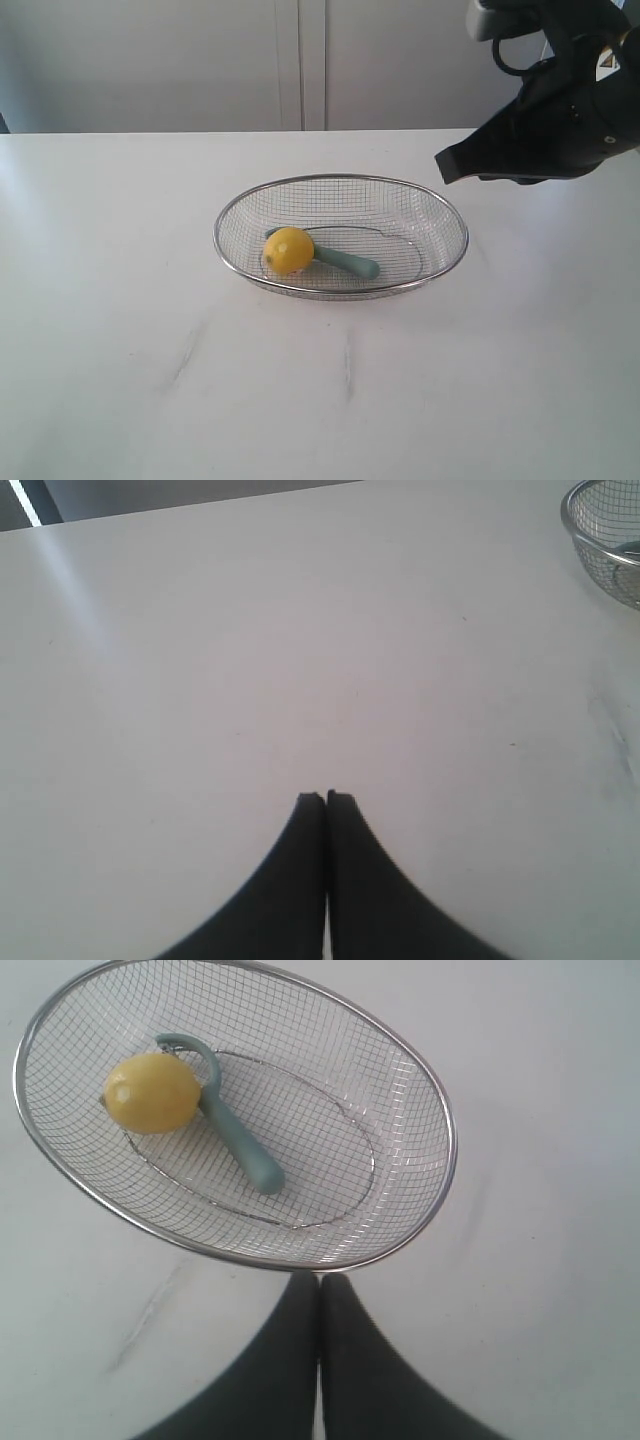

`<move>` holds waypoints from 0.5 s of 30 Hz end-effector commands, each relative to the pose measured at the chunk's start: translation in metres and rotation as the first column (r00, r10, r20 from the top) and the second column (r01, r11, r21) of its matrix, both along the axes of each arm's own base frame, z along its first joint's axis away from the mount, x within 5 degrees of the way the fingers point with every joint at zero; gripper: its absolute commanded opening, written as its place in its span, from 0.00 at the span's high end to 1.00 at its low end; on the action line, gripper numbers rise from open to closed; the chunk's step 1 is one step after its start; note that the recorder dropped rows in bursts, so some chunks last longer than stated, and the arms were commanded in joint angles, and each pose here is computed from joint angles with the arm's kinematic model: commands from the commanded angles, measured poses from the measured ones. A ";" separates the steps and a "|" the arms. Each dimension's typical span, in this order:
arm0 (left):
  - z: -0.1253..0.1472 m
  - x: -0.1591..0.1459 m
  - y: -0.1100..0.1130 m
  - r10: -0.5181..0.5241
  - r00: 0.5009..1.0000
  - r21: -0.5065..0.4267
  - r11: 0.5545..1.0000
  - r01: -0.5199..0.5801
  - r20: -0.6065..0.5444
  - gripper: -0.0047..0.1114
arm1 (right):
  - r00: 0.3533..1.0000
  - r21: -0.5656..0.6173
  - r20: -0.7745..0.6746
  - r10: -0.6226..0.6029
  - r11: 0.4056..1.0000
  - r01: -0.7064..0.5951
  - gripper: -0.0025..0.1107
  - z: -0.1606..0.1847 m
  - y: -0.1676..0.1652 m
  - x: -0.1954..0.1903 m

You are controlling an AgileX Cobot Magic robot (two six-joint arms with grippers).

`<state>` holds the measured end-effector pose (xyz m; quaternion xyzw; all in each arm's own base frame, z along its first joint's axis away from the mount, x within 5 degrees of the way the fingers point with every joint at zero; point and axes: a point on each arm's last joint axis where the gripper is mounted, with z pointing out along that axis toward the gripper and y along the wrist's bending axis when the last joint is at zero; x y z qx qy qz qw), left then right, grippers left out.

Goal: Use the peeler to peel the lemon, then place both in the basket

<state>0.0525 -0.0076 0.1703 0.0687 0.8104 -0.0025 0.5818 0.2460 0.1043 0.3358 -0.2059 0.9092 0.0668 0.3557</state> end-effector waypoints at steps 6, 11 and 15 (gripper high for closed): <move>-0.001 0.000 0.000 0.001 1.000 -0.003 1.000 -0.001 0.005 0.96 | 1.000 0.002 0.002 -0.002 1.000 0.002 0.98 0.000 0.000 -0.002; -0.001 0.000 0.000 0.001 1.000 -0.003 1.000 -0.001 0.005 0.96 | 1.000 0.002 0.002 -0.002 1.000 0.002 0.98 0.000 0.000 -0.002; -0.001 0.000 0.000 0.001 1.000 -0.003 1.000 -0.001 0.005 0.96 | 1.000 0.005 0.008 -0.002 1.000 0.002 0.98 0.002 -0.001 -0.003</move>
